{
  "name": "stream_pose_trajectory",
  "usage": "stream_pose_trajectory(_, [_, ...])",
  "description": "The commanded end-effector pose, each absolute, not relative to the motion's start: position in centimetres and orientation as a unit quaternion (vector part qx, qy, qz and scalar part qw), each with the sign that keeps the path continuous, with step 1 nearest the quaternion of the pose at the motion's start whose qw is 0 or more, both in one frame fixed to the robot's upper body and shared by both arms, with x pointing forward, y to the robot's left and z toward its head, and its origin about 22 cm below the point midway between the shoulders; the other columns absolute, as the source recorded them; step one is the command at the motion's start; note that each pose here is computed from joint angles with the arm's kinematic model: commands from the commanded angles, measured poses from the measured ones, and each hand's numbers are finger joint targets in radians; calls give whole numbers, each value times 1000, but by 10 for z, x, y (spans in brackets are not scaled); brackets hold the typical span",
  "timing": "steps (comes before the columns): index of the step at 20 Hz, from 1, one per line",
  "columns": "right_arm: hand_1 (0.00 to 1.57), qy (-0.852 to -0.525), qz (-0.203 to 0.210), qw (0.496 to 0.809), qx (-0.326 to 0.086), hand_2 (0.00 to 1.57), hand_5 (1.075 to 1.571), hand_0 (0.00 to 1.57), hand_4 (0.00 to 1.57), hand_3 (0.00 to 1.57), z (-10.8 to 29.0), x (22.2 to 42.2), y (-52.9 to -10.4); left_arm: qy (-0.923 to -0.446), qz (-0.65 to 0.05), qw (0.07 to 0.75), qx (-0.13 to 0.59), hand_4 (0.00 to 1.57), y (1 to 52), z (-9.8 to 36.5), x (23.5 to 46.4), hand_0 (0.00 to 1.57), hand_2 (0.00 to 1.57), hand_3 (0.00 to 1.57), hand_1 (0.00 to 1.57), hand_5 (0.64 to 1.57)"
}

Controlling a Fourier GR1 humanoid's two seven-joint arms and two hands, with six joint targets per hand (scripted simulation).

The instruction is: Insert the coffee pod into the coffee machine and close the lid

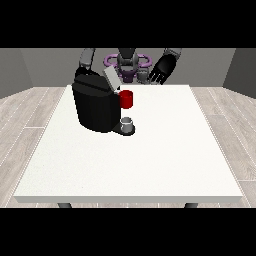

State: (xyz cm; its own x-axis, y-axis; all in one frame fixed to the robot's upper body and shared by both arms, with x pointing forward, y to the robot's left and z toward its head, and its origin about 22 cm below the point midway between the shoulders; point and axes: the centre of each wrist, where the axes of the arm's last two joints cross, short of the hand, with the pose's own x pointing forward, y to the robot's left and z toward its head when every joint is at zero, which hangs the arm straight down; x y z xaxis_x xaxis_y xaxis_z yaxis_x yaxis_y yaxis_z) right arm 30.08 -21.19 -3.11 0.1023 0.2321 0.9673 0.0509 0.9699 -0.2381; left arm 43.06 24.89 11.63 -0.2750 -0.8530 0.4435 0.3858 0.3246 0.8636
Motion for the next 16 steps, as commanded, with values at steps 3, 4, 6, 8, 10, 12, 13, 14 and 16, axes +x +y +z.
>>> stream_pose_trajectory(3, [0, -687, 60, 715, -117, 0, 1571, 0, 0, 0, -21, 310, -215, -617, -510, 566, 197, 522, 229, 173, 446, 1380, 1397, 1375, 1380, 1571])
stream_pose_trajectory(4, [0, -682, 57, 721, -107, 0, 1571, 0, 0, 0, -14, 304, -211, -604, -509, 583, 190, 511, 249, 147, 440, 985, 1204, 1371, 985, 1571])
stream_pose_trajectory(6, [0, -698, 59, 707, -96, 0, 1571, 0, 0, 0, -7, 313, -207, -620, -490, 578, 204, 509, 232, 182, 450, 1221, 1266, 1292, 1221, 1571])
stream_pose_trajectory(8, [0, -708, 65, 696, -101, 0, 1571, 0, 0, 0, 3, 320, -208, -632, -476, 574, 209, 491, 234, 215, 455, 1202, 1240, 1256, 1202, 1571])
stream_pose_trajectory(10, [0, -703, 70, 699, -110, 0, 1571, 0, 0, 0, 4, 319, -202, -620, -477, 588, 206, 488, 222, 208, 456, 1268, 1295, 1269, 1268, 1571])
stream_pose_trajectory(12, [0, -721, 48, 680, -122, 0, 1571, 0, 0, 0, 9, 328, -220, -645, -482, 547, 229, 470, 219, 232, 455, 1216, 1265, 1256, 1216, 1571])
stream_pose_trajectory(13, [0, -722, 66, 681, -103, 0, 1571, 0, 269, 0, 25, 329, -218, -638, -479, 551, 244, 479, 236, 230, 455, 1174, 1254, 1266, 1174, 1571])
stream_pose_trajectory(14, [0, -735, 65, 667, -106, 0, 1571, 0, 263, 0, 27, 334, -205, -656, -461, 540, 257, 484, 244, 278, 455, 1155, 1247, 1266, 1155, 1571])
stream_pose_trajectory(16, [0, -732, 53, 671, -107, 0, 1571, 0, 186, 0, 27, 336, -217, -645, -473, 540, 262, 482, 235, 251, 456, 1225, 1279, 1251, 1225, 1571])
